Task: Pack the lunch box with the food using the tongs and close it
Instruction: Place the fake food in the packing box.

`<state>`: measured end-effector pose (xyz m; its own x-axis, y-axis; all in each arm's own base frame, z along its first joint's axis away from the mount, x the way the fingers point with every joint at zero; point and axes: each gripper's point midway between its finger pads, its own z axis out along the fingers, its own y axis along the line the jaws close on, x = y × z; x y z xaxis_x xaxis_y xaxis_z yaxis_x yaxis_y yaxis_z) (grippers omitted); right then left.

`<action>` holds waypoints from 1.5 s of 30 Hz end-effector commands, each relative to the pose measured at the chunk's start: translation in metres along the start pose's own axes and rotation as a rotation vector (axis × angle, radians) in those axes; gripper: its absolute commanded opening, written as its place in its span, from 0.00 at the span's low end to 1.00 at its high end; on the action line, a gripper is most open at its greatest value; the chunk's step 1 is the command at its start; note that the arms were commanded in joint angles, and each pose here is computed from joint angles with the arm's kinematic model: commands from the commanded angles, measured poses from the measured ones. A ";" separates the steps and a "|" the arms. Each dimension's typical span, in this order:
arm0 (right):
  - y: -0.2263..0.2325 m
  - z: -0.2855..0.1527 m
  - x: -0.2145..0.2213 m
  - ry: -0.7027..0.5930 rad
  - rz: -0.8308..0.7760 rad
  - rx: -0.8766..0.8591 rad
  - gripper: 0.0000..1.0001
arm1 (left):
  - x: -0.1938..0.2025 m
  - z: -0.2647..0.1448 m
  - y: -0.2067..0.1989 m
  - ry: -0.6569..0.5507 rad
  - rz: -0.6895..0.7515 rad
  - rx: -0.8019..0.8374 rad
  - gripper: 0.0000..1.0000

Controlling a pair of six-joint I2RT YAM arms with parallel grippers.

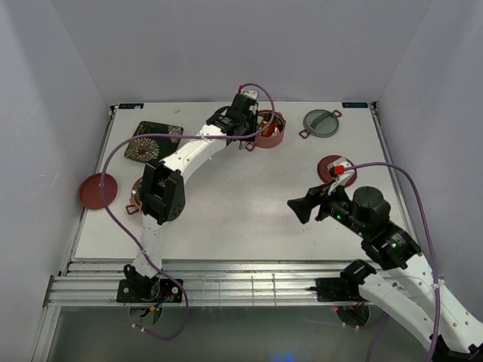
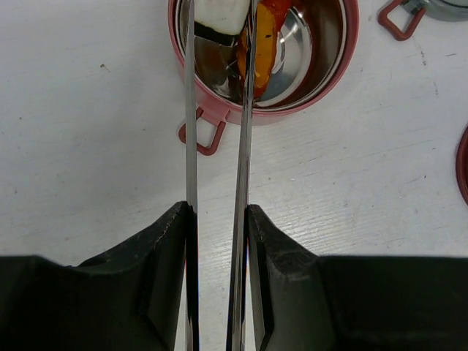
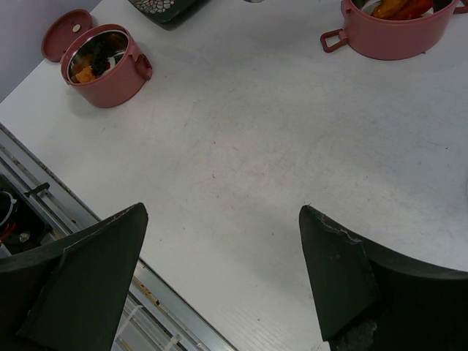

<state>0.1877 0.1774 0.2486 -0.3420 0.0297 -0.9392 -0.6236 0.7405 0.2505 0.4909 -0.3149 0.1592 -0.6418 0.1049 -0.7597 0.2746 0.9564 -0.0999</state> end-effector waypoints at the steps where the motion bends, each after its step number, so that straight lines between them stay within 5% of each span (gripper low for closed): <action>1: 0.006 -0.001 -0.015 -0.046 -0.015 -0.022 0.90 | -0.012 -0.004 -0.005 -0.049 0.014 0.003 0.40; 11: 0.006 0.000 -0.015 -0.046 -0.013 -0.021 0.90 | -0.013 -0.007 -0.011 -0.050 0.030 0.017 0.51; 28: 0.007 -0.002 -0.014 -0.051 -0.014 -0.027 0.90 | -0.027 -0.017 -0.021 -0.080 0.018 0.048 0.53; 45: 0.000 0.002 -0.014 -0.038 -0.011 0.011 0.90 | -0.068 -0.100 -0.026 -0.206 -0.033 0.094 0.51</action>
<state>0.1899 0.1778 0.2455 -0.3509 0.0233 -0.9361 -0.6173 0.7460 0.2499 0.4694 -0.3278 0.2098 -0.5827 0.0896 -0.8078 0.3235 0.9374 -0.1293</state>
